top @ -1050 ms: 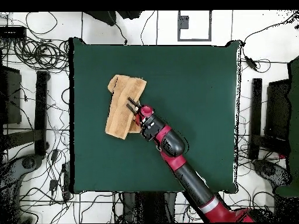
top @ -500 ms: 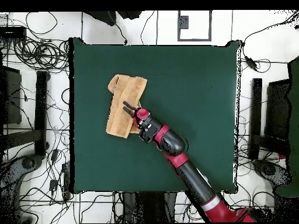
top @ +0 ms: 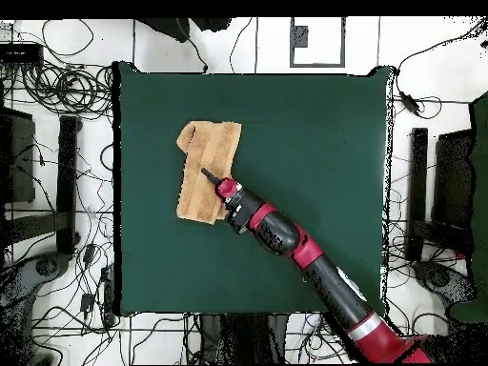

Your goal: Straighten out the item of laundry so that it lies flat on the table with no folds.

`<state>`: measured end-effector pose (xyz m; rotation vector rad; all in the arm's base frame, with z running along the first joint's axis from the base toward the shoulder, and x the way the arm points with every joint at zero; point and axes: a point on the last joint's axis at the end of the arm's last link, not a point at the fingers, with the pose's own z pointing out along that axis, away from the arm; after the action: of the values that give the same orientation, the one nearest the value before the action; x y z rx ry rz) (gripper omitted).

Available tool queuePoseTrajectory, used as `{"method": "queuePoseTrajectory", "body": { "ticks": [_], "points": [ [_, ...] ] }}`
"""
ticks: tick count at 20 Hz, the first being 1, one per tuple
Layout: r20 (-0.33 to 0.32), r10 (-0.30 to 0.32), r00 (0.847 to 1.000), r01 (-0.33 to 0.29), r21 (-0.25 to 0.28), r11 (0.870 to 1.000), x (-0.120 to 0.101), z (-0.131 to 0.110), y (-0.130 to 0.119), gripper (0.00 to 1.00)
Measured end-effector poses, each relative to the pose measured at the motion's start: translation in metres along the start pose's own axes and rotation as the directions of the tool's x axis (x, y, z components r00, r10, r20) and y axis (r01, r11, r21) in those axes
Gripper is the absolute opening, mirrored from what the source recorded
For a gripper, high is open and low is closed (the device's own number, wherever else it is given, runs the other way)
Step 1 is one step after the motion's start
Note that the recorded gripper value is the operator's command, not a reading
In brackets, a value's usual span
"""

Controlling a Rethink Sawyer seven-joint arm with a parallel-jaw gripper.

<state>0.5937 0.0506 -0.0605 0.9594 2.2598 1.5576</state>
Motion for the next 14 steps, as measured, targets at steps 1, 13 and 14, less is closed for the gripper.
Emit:
{"method": "queuePoseTrajectory", "body": {
  "ticks": [1, 13, 14],
  "points": [
    [0.003, -0.019, 1.0, 0.019, 0.014, 1.0, -0.001, -0.001, -0.001, 1.0],
    [-0.029, -0.154, 0.988, 0.156, 0.133, 0.979, -0.003, 0.009, -0.003, 1.0],
    [-0.033, -0.163, 0.986, 0.166, 0.141, 0.976, -0.002, 0.009, -0.003, 1.0]
  ]
}}
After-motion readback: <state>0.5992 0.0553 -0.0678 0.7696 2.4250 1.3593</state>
